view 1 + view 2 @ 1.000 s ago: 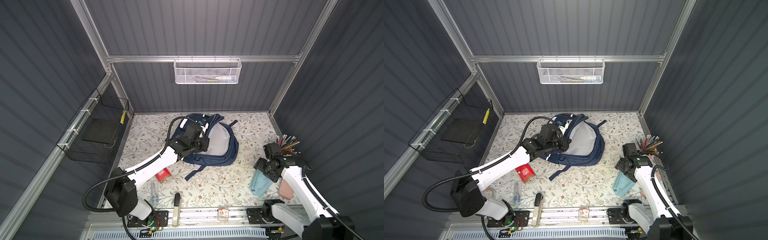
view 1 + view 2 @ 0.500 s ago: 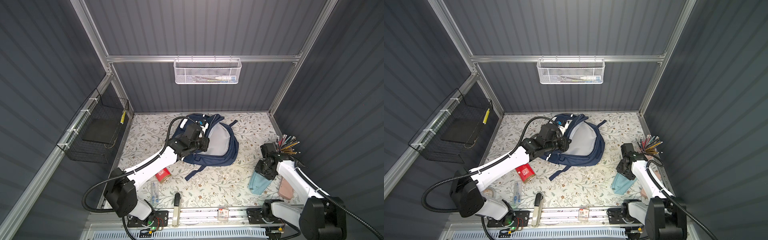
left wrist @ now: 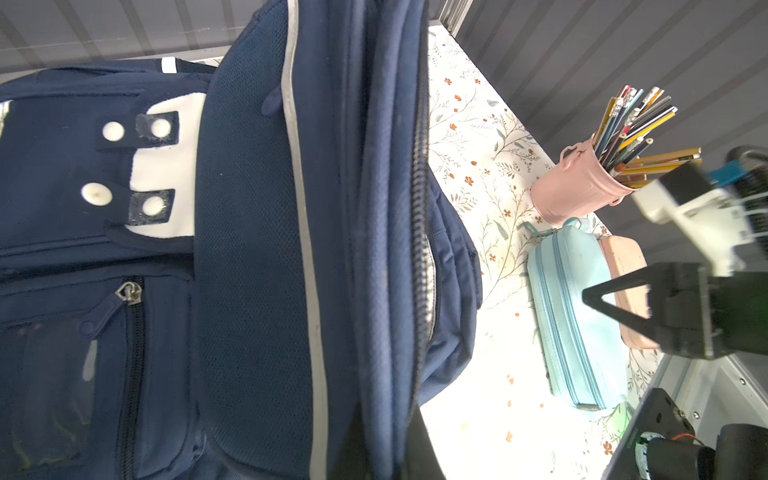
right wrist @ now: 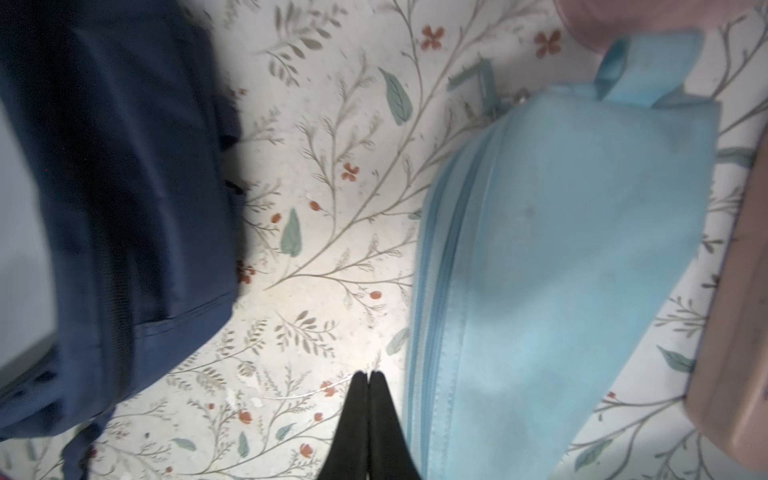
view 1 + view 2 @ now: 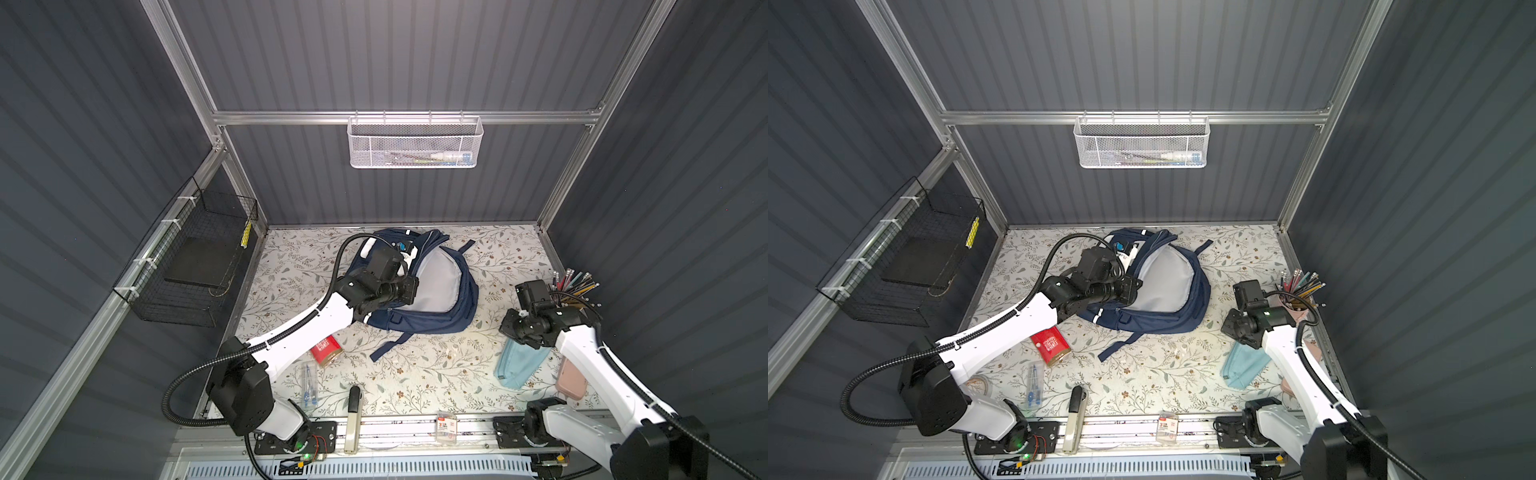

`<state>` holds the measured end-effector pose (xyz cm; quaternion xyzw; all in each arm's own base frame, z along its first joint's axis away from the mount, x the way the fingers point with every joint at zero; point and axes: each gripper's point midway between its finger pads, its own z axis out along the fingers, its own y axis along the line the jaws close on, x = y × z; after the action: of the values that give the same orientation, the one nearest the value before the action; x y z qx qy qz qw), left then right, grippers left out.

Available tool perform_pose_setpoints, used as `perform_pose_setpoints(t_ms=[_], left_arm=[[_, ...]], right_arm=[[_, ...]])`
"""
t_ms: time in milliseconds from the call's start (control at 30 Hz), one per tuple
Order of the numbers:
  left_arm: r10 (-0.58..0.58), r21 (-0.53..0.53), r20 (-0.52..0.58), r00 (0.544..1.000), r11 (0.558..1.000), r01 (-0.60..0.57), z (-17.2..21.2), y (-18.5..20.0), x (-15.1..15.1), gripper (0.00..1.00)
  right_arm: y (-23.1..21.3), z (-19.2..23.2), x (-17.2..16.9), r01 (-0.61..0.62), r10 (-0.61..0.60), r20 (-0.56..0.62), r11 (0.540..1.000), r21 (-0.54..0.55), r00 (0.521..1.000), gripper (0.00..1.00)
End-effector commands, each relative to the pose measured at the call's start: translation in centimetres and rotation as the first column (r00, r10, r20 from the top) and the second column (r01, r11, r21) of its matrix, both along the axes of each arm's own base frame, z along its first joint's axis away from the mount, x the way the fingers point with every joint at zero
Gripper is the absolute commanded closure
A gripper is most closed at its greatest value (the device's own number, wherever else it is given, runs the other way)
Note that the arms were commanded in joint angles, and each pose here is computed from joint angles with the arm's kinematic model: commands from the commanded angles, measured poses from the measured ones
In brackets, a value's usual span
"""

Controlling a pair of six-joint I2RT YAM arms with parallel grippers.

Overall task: Pack the student bag
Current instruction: 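Move the right gripper to the light blue pencil case and grasp it, then lift the pencil case with the right gripper and carry it over the backpack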

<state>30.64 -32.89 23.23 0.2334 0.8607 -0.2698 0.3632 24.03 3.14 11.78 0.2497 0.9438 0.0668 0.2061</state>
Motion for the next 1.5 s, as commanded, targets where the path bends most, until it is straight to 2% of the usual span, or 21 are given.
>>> perform_pose_setpoints(t_ms=[0,67,100,167,200,367,467,533,600,633,767,800,967,1133,1233,1367,1467], left_arm=[[-0.036,-0.035,0.056,0.998,0.999,0.038,3.3,0.0,-0.6,1.00],[-0.040,-0.026,0.053,0.998,0.999,0.041,3.0,-0.1,-0.6,1.00],[-0.042,-0.021,0.045,0.998,0.999,0.043,2.9,-0.1,-0.7,1.00],[-0.050,-0.018,0.034,0.998,0.999,0.051,2.6,-0.2,-0.8,1.00],[-0.049,-0.016,0.029,0.998,0.999,0.049,2.4,-0.3,-0.7,1.00],[-0.061,-0.019,0.014,0.998,0.998,0.061,2.2,-0.7,-0.7,1.00],[-0.060,-0.018,0.016,0.998,0.998,0.060,2.2,-0.6,-0.8,1.00],[-0.054,-0.015,0.023,0.998,0.998,0.054,2.3,-0.4,-0.7,1.00],[-0.050,-0.009,0.027,0.998,0.999,0.050,2.2,-0.4,-0.6,1.00],[-0.048,-0.010,0.030,0.998,0.999,0.048,2.3,-0.3,-0.6,1.00],[-0.050,-0.007,0.033,0.998,0.999,0.050,2.3,-0.4,-0.5,1.00],[-0.049,-0.008,0.035,0.998,0.999,0.050,2.4,-0.4,-0.4,1.00],[-0.051,-0.013,0.040,0.998,0.999,0.052,2.8,-0.6,-0.2,1.00],[-0.051,-0.023,0.051,0.997,0.998,0.052,3.4,-0.4,-0.4,1.00],[-0.047,-0.009,0.058,0.997,0.999,0.048,3.1,0.0,-0.4,1.00],[-0.058,-0.036,0.067,0.996,0.998,0.060,4.1,-0.3,-0.2,1.00],[-0.079,-0.057,0.089,0.993,0.995,0.084,5.7,-0.7,-0.2,1.00]], right_arm=[[0.9,1.7,0.1,-0.027,0.025,0.048,0.999,0.043,0.999,1.00],[0.3,1.5,-0.5,-0.023,0.022,0.016,1.000,0.010,1.000,1.00],[-0.3,0.7,-1.3,-0.009,0.009,-0.041,1.000,-0.017,0.999,0.89],[-0.9,-1.0,-2.9,0.011,-0.016,-0.157,0.999,-0.032,0.988,0.60],[-0.9,-2.0,-3.5,0.023,-0.027,-0.196,0.999,-0.026,0.980,0.50],[-1.3,-4.4,-4.1,0.071,-0.077,-0.236,0.997,-0.035,0.969,0.31],[-2.2,-5.5,-4.4,0.048,-0.080,-0.319,0.993,-0.105,0.944,0.28],[-2.3,-6.1,-4.3,0.039,-0.072,-0.336,0.994,-0.105,0.939,0.29],[-2.1,-6.8,-4.2,0.028,-0.060,-0.346,0.995,-0.097,0.936,0.36],[-2.1,-7.0,-4.2,0.022,-0.056,-0.354,0.995,-0.098,0.934,0.41],[-2.0,-7.3,-4.1,0.008,-0.042,-0.364,0.996,-0.093,0.931,0.81],[-1.9,-7.1,-3.9,0.009,-0.039,-0.352,0.996,-0.087,0.935,0.86],[-0.7,-5.6,-3.1,-0.005,-0.005,-0.294,0.999,-0.034,0.956,1.00],[0.9,-1.8,-1.8,-0.039,0.039,-0.177,0.999,0.003,0.983,1.00],[2.7,2.0,-0.2,-0.078,0.079,-0.013,0.994,0.078,0.997,1.00],[6.4,6.8,3.6,-0.176,0.112,0.251,0.953,0.247,0.961,1.00],[9.3,9.7,7.0,-0.268,0.151,0.374,0.921,0.284,0.915,1.00]])
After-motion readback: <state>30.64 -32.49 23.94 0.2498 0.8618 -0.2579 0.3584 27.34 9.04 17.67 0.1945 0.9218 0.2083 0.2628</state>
